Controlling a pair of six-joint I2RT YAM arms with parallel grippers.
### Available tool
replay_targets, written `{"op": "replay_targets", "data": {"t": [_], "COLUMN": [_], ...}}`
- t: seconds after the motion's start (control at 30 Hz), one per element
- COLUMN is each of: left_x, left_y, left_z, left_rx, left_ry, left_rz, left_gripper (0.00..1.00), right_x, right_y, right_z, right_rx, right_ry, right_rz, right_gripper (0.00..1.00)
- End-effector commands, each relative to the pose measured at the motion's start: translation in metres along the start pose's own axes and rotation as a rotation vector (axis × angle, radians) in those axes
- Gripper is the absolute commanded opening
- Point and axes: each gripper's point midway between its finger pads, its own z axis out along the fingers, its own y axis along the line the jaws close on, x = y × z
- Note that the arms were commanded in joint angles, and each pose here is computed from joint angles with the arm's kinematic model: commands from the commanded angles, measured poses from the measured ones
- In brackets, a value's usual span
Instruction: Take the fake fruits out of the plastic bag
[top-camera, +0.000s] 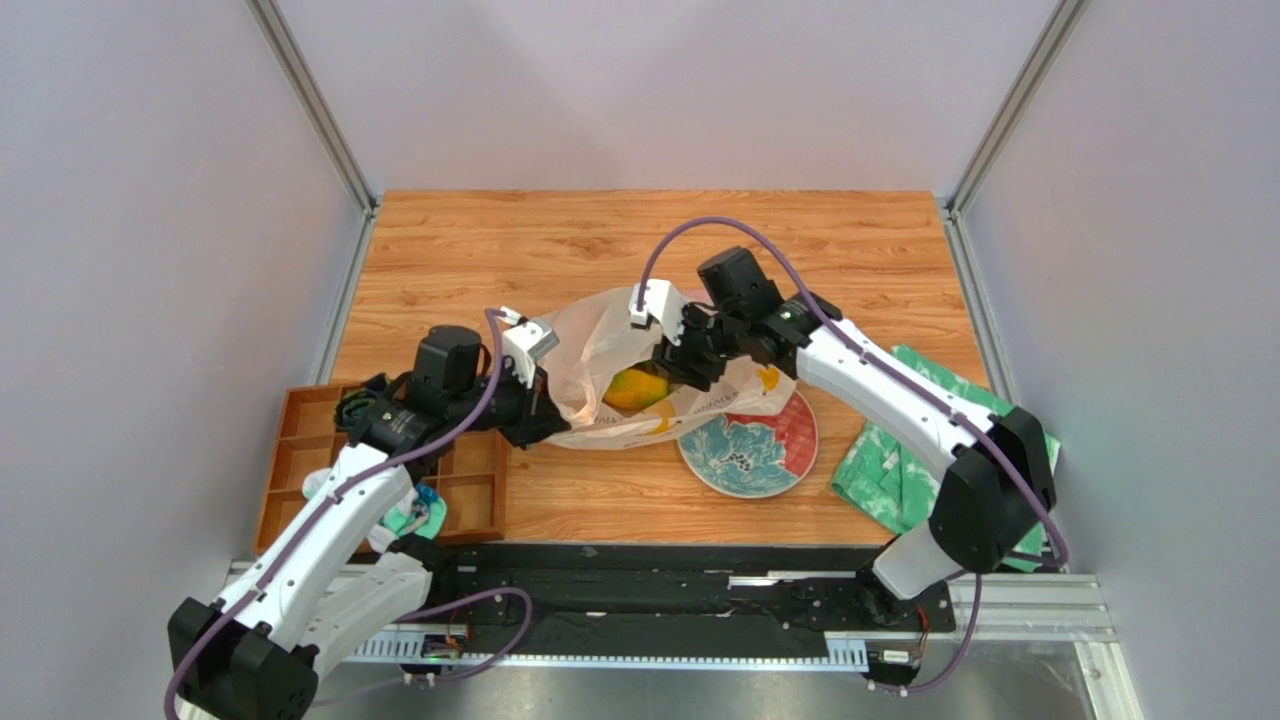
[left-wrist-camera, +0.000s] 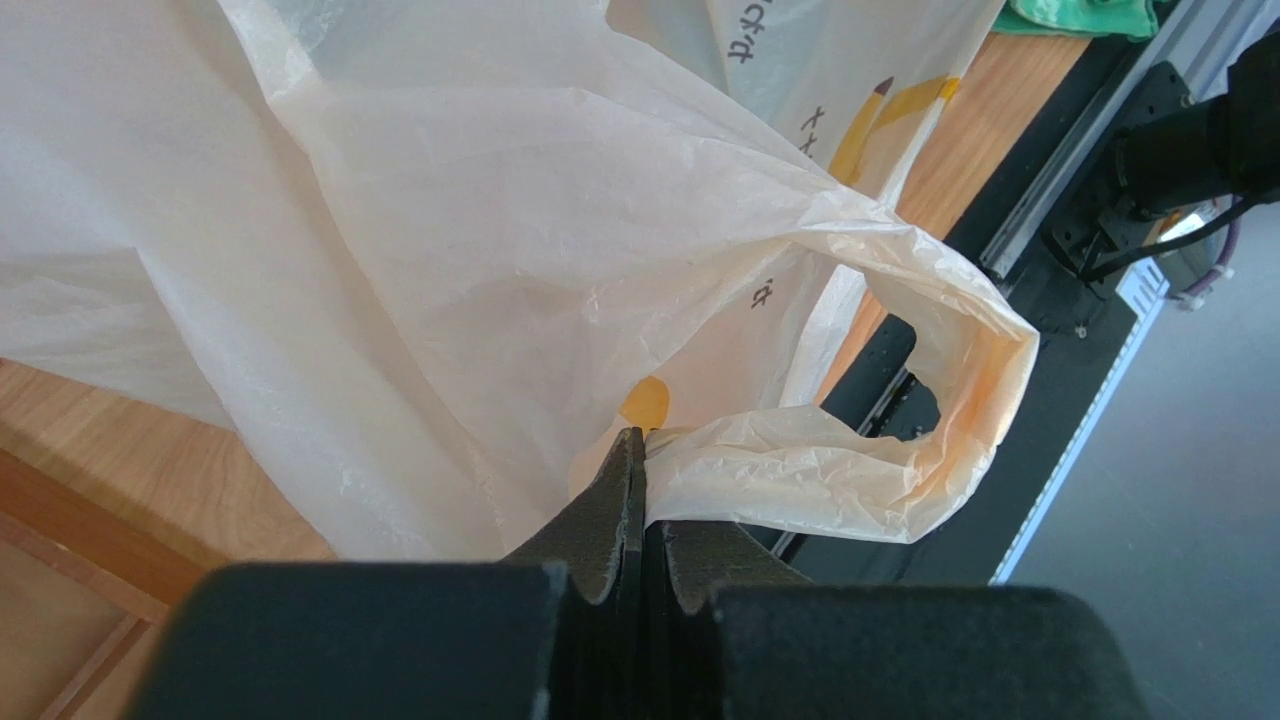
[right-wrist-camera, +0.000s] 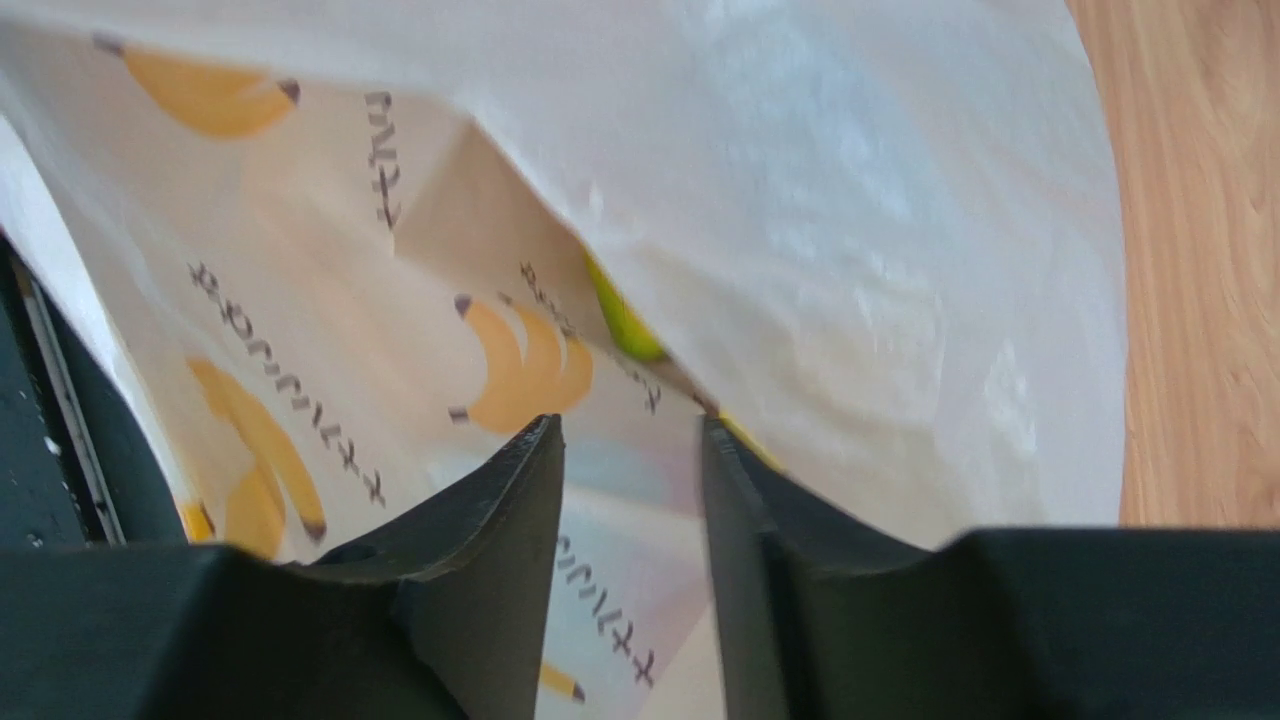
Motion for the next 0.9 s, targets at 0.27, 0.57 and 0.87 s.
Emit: {"op": "replay_targets", "data": {"t": [0.27, 0.57, 0.87], "left_x": [0.009, 0.025, 0.025], "left_y": [0.004, 0.008, 0.005], "left_z": [-0.002, 0.001, 0.004], "left_rx": [-0.015, -0.027, 0.005], "left_ry": [-0.008, 0.004, 0.011], "left_rz": [-0.066, -0.104, -0.101], "left_gripper": [0.00, 0.00, 0.00], "right_x": [-0.009, -0.005, 0.025], "right_y": [-0.009, 0.006, 0.006], "right_z": [0.079, 0.104, 0.139], "right_rx": [-0.101, -0.137, -0.120], "right_ry": [0.114, 0.132, 0.238], "right_rz": [0.086, 0.089, 0.140], "right_gripper": [0.32, 0.82, 0.82]}}
